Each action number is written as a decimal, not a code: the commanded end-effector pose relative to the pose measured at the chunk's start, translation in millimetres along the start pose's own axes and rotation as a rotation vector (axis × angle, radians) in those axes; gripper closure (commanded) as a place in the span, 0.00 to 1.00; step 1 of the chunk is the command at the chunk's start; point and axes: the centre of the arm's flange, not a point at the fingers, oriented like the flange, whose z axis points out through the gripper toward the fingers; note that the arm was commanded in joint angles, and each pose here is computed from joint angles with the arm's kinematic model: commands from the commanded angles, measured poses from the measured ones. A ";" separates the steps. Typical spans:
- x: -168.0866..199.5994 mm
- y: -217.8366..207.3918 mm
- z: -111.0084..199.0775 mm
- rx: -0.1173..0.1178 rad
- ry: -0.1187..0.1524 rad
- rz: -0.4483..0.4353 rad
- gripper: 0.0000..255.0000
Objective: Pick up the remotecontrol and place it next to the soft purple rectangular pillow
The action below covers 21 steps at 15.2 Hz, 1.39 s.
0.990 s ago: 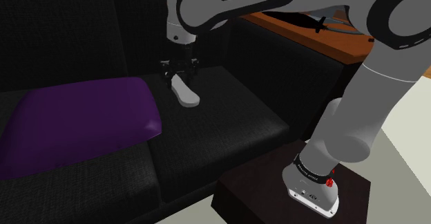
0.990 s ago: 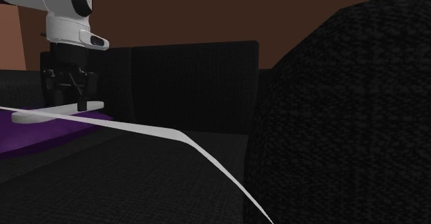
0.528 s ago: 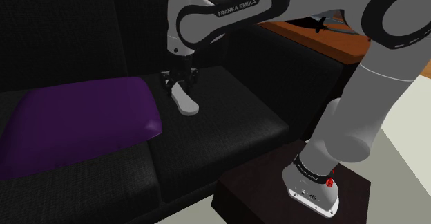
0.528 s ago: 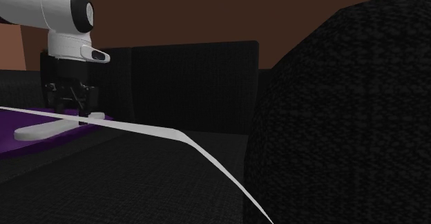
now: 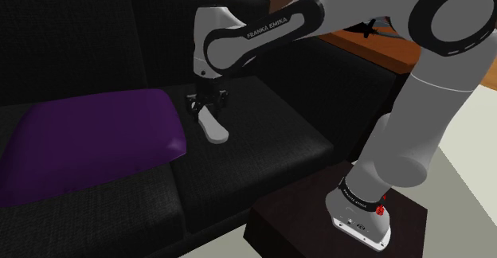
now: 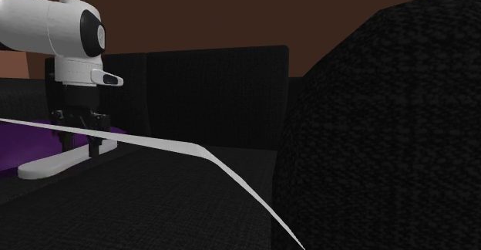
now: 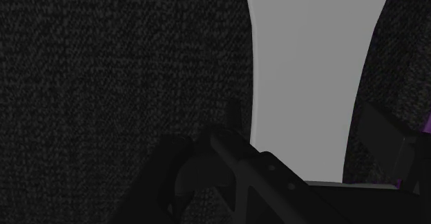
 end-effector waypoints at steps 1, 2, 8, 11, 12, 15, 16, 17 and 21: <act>2.1 1.8 10.2 0.001 0.001 0.000 1.00; 2.3 2.1 15.5 0.001 0.001 0.000 1.00; 3.2 3.5 36.2 0.001 0.001 0.000 1.00; 3.2 3.5 36.2 0.001 0.001 0.000 1.00; 3.2 3.5 36.2 0.001 0.001 0.000 1.00; 3.2 3.5 36.2 0.001 0.001 0.000 0.00; 3.2 3.5 36.2 0.001 0.001 0.000 0.00; 3.2 3.5 36.2 0.001 0.001 0.000 0.00; 3.2 3.5 9.8 0.001 0.001 0.000 0.00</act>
